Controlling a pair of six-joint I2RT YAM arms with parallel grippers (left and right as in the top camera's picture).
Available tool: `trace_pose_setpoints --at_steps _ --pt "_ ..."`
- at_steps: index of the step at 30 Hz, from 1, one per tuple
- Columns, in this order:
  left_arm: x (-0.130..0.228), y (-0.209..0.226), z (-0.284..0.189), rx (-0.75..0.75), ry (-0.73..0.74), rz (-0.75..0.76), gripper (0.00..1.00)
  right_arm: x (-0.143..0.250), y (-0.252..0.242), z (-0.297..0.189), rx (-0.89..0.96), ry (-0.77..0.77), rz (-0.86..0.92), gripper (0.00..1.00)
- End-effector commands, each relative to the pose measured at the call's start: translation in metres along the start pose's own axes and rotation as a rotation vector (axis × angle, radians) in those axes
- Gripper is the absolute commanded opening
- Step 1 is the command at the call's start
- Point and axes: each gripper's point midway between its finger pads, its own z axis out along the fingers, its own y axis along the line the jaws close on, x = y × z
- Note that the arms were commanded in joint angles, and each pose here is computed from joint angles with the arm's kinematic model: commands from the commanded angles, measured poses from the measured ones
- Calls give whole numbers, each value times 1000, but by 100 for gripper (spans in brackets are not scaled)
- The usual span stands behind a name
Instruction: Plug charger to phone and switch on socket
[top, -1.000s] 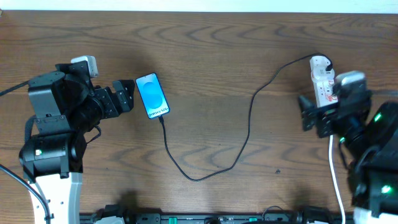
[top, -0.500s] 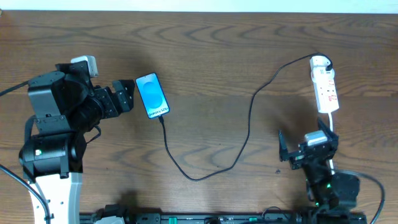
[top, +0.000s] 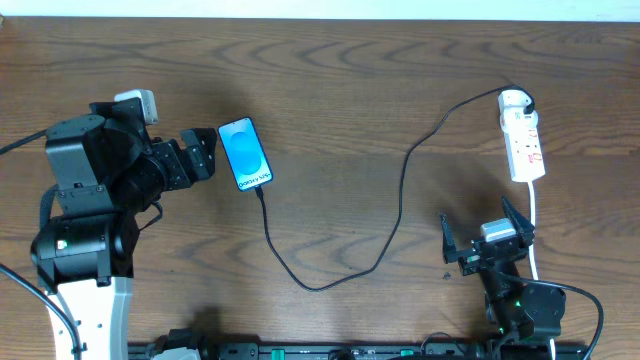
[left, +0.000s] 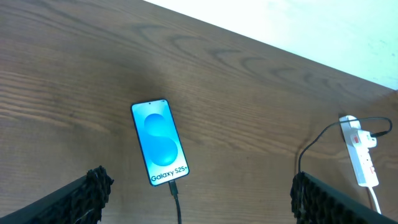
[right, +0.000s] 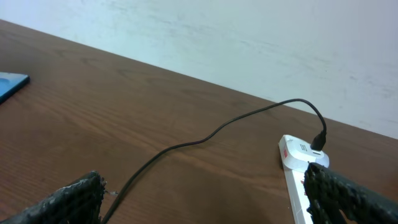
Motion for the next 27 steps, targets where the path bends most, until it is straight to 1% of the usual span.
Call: trace_pose_setpoints --at_steps 1,12,17,20,23,27 --pt "-1 2 0 -5 -2 17 94 1 2 0 -4 -3 -3 99" --pt "-1 2 0 -7 -2 17 94 1 2 0 -4 -3 -3 99" --pt "-5 8 -10 -69 -53 36 94 1 2 0 -4 -4 -3 99" --pt "-3 8 -18 -88 -128 74 94 1 2 0 -4 -3 -3 99" --pt "0 -1 -25 -47 -299 195 94 1 2 0 -4 -4 -3 99" --pt "14 -4 -29 -14 -437 303 94 1 2 0 -4 -3 -3 99"
